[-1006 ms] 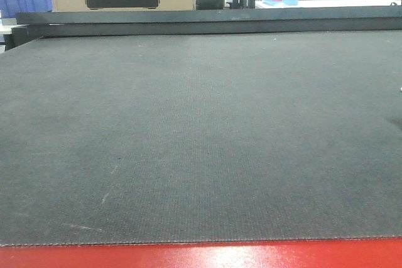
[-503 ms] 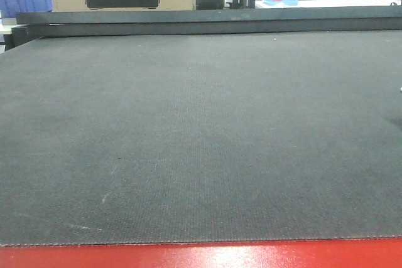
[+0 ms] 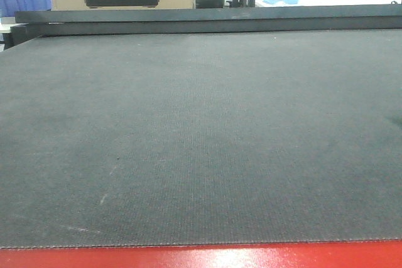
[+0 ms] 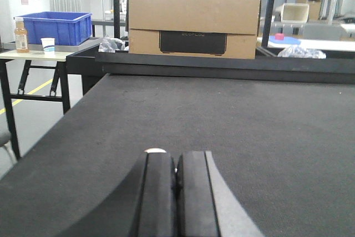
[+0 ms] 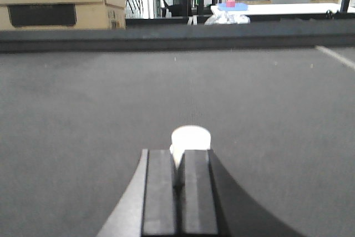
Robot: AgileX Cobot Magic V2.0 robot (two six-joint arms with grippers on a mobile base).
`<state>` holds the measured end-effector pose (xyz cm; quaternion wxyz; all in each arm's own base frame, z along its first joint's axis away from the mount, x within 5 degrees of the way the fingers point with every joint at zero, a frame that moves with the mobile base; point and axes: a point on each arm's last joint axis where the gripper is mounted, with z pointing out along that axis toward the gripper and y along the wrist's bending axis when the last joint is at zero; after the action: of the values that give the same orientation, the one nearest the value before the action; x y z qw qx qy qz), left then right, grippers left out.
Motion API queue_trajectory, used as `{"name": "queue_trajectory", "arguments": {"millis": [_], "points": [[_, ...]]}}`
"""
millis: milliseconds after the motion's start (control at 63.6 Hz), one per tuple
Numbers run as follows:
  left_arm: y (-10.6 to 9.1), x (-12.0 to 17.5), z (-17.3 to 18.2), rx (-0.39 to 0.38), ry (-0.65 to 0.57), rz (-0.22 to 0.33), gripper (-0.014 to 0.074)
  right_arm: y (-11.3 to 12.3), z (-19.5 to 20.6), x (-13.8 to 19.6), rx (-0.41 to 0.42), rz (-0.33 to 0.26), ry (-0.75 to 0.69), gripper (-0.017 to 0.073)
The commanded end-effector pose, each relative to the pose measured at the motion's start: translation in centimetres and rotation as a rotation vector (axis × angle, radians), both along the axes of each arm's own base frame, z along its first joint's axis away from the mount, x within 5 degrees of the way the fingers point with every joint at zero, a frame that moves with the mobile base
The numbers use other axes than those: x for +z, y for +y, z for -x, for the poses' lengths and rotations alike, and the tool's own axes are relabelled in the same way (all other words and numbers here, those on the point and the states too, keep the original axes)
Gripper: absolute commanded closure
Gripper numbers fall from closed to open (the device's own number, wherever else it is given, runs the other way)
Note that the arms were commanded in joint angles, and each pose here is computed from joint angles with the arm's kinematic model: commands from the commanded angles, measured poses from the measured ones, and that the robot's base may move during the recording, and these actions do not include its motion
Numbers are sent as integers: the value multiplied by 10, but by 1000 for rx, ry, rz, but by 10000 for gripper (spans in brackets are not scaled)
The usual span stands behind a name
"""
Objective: Place valve from conveyor to right shelf box
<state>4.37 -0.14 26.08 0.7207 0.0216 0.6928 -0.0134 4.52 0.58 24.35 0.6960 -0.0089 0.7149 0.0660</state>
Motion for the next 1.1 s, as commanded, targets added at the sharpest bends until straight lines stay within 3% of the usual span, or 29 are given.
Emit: {"name": "queue_trajectory", "arguments": {"millis": [0, 141, 236, 440, 566, 770, 1085], "points": [[2, 18, 2, 22, 39, -38, 705, -1, 7, 24, -4, 22, -29, 721], [1, 45, -11, 21, 88, -34, 705, 0, 3, 54, -3, 26, -14, 721], [0, 59, -30, 26, 213, -41, 705, 1, -8, 72, -2, 29, 22, 721], [-1, 95, -84, 43, 491, -55, 705, 6, -47, 102, 21, 18, 239, 721], [-3, 115, -115, 51, 594, -60, 705, 9, -77, 114, 33, 36, 431, 721], [-6, 122, -162, 45, 593, -63, 705, 12, -132, 117, 29, 95, 679, 721], [-8, 104, -189, 40, 646, -67, 705, 16, -178, 103, 30, 97, 759, 721]]}}
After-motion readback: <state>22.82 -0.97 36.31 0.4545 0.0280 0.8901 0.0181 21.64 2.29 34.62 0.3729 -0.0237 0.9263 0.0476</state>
